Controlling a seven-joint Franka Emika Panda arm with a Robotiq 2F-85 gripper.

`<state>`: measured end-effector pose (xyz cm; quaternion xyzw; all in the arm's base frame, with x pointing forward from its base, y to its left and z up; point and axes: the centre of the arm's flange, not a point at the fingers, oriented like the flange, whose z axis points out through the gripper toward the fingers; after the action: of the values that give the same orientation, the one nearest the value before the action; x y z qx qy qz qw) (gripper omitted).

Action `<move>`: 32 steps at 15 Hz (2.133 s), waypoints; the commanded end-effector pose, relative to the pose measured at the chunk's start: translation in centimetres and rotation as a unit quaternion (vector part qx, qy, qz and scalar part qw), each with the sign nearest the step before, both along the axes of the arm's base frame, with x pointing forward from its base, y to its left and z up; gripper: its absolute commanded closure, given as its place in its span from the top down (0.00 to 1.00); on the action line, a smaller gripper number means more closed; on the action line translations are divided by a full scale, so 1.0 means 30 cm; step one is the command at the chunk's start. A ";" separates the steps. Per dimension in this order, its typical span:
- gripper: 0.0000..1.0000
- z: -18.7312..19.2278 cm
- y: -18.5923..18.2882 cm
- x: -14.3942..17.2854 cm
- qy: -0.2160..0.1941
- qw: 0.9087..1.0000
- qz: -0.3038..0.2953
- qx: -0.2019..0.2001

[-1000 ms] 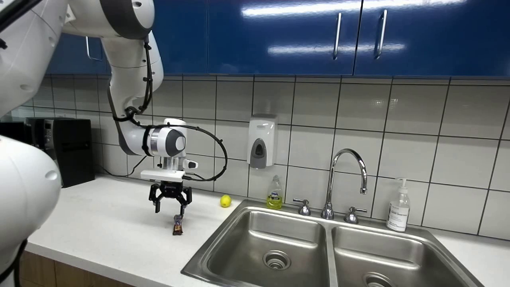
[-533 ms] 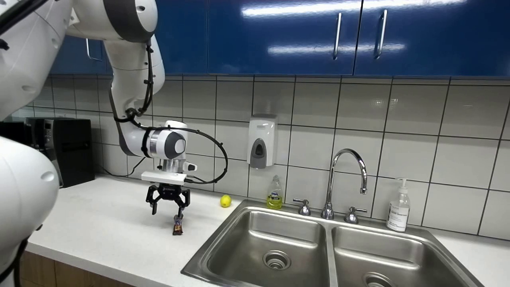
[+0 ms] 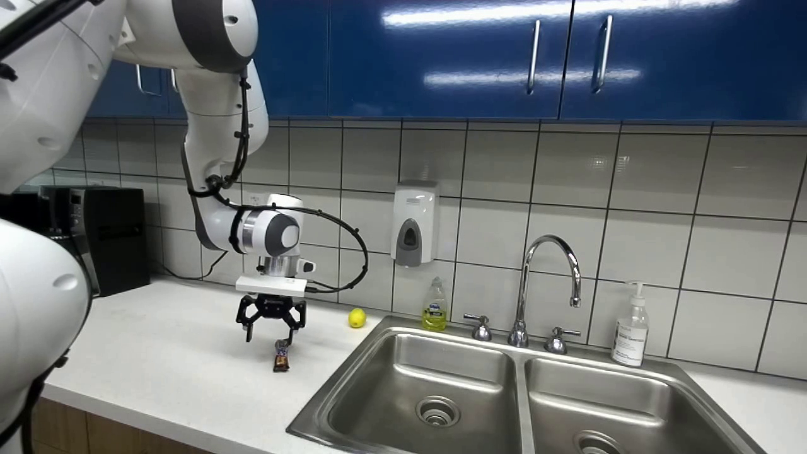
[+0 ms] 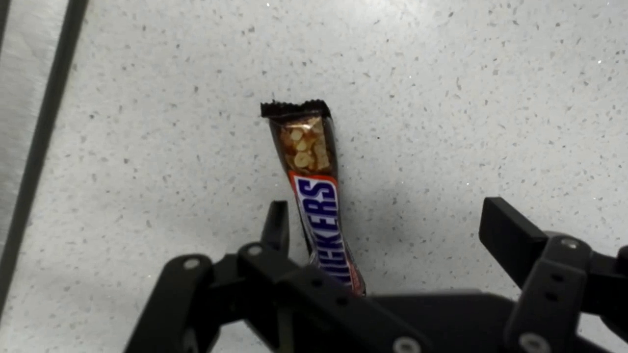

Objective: Put the brown packet inside the sink on the left.

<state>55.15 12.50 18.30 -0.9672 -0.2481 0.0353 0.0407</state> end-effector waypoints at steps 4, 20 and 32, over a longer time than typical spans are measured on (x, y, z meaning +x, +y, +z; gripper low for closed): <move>1.00 -0.022 -0.015 0.023 -0.010 0.999 0.044 0.014; 1.00 -0.072 -0.033 0.100 -0.033 0.998 0.058 0.001; 1.00 -0.106 -0.064 0.096 -0.023 0.998 0.061 -0.014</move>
<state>57.55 11.04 15.06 -0.9526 -0.3027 0.0188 0.0241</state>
